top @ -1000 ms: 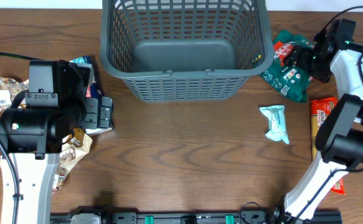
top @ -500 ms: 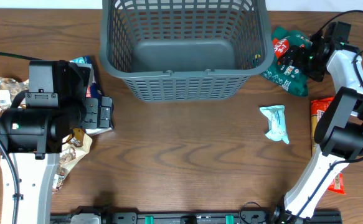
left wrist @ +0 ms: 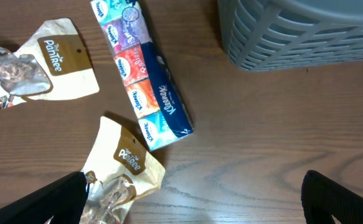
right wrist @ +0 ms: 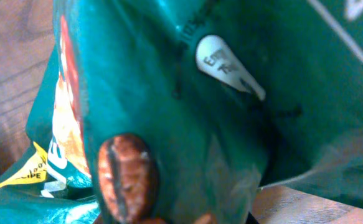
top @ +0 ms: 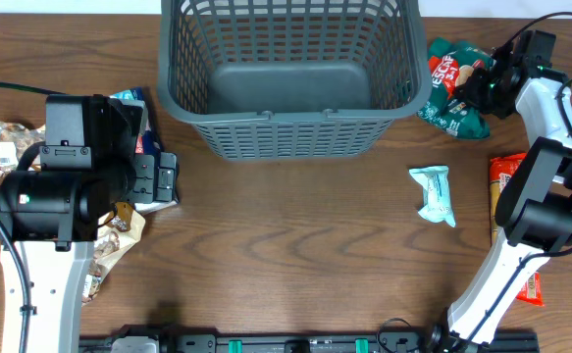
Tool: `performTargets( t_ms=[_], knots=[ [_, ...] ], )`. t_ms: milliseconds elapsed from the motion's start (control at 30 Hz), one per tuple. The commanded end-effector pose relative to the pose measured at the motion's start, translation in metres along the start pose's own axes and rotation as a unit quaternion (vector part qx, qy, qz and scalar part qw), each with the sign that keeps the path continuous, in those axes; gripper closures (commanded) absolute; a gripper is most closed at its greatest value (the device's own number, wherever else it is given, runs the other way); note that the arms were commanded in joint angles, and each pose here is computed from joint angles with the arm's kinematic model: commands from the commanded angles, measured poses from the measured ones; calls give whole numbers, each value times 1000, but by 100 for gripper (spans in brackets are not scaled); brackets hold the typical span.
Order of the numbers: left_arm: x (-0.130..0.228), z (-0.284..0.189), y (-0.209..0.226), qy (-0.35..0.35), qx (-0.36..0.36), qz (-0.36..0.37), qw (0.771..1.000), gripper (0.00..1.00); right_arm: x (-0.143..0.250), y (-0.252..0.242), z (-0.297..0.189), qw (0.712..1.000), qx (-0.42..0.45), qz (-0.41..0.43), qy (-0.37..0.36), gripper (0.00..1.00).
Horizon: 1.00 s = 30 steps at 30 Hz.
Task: Pack container
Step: 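Lift the green coffee bag and drop it into the basket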
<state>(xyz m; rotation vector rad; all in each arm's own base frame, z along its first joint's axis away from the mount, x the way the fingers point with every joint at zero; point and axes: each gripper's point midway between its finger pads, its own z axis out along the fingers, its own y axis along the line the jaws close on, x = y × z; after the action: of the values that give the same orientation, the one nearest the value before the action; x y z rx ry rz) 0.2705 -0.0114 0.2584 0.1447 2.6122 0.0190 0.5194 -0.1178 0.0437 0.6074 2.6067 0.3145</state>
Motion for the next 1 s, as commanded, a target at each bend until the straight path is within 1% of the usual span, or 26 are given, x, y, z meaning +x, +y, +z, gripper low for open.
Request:
performTargets(
  t_ms=[0,133,267,400,567,633,733,833,933,967],
  knots=[
    [-3,-5,2,-6,-6,4,1000,1,25,-18,25,999,31,10,38,99],
    [-3,-5,2,-6,-6,4,1000,1,20,-14,14,999,28,8,29,99],
    [-3,-5,2,-6,-6,4,1000,1,0,0,-22,1000,21,-1,-8,99],
    [-3,-5,2,-6,-6,4,1000,1,-24,21,-84,998,11,-15,-67,99],
    [-3,-5,2,-6,-6,4,1000,1,-44,45,-180,987,7,-35,-157,99],
    [-3,-5,2,-7,-6,4,1000,1,-47,59,-223,979,-1,-46,-199,99],
    [-4,-5,2,-8,-6,4,1000,1,-47,75,-274,966,-2,-67,-251,99],
    [-4,-5,2,-9,-6,4,1000,1,-41,97,-328,946,2,-89,-312,99],
    [-4,-5,2,-9,-6,4,1000,1,-34,127,-375,919,-5,-122,-374,99],
    [-4,-5,2,-9,-6,4,1000,1,-29,145,-391,906,-18,-155,-394,99]
  ],
)
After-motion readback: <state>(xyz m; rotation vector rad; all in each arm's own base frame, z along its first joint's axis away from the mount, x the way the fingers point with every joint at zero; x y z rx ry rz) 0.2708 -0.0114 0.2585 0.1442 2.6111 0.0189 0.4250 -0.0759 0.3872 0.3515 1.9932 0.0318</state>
